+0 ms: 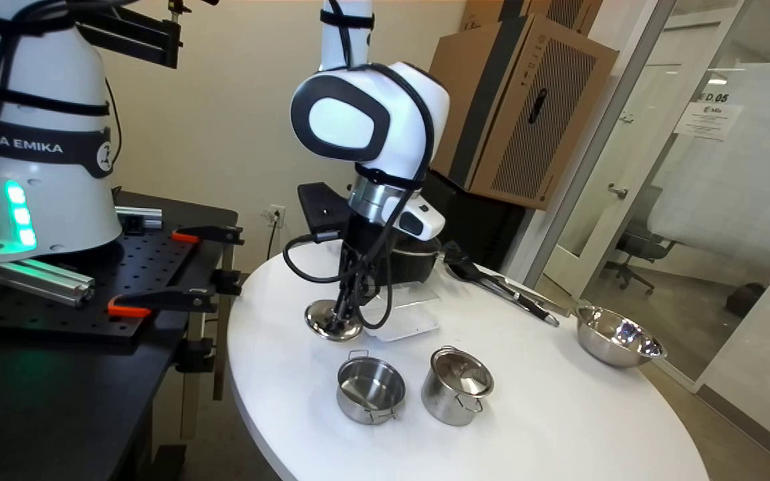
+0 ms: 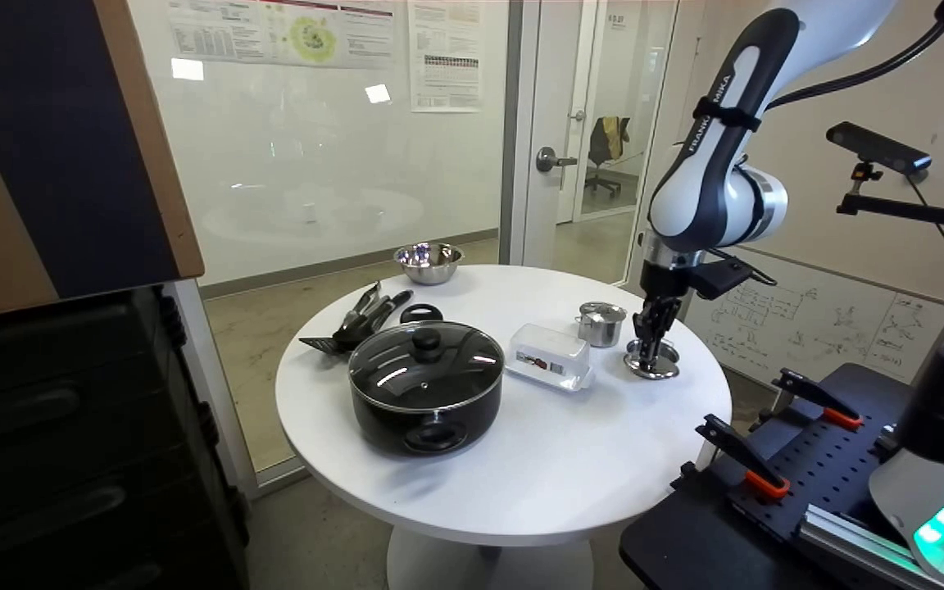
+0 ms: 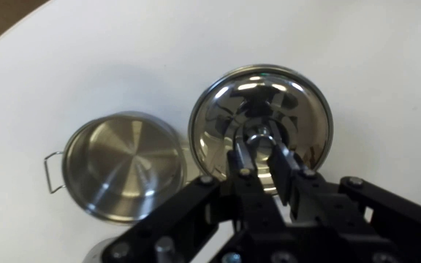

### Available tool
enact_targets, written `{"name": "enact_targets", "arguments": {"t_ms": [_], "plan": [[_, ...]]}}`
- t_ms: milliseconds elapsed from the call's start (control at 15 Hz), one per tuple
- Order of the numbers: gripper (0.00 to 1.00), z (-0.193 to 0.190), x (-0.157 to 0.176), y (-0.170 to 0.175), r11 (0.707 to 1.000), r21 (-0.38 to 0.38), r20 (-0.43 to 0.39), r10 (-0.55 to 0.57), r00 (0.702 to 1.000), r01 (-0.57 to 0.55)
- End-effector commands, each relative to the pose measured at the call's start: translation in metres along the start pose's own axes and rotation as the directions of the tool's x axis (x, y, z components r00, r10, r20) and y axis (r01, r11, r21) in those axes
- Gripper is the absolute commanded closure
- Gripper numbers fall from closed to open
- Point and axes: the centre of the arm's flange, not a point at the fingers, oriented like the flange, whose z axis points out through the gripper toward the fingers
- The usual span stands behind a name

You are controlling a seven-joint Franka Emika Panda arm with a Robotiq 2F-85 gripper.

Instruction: Take the lid off the shorter pot and place it on the table

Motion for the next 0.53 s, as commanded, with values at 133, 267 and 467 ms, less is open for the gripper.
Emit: {"name": "enact_targets", "arguments": {"t_ms": [133, 267, 467], "plan": [[0.95, 0.019, -0.009, -0.036, 0.989, -0.093, 0.056, -0.112, 0.992, 0.117], [0.95, 0.024, -0.005, -0.038, 0.984, -0.125, 0.057, -0.117, 0.992, 0.123], [0.95, 0.034, 0.0, -0.041, 0.979, -0.157, 0.057, -0.125, 0.991, 0.132]]}}
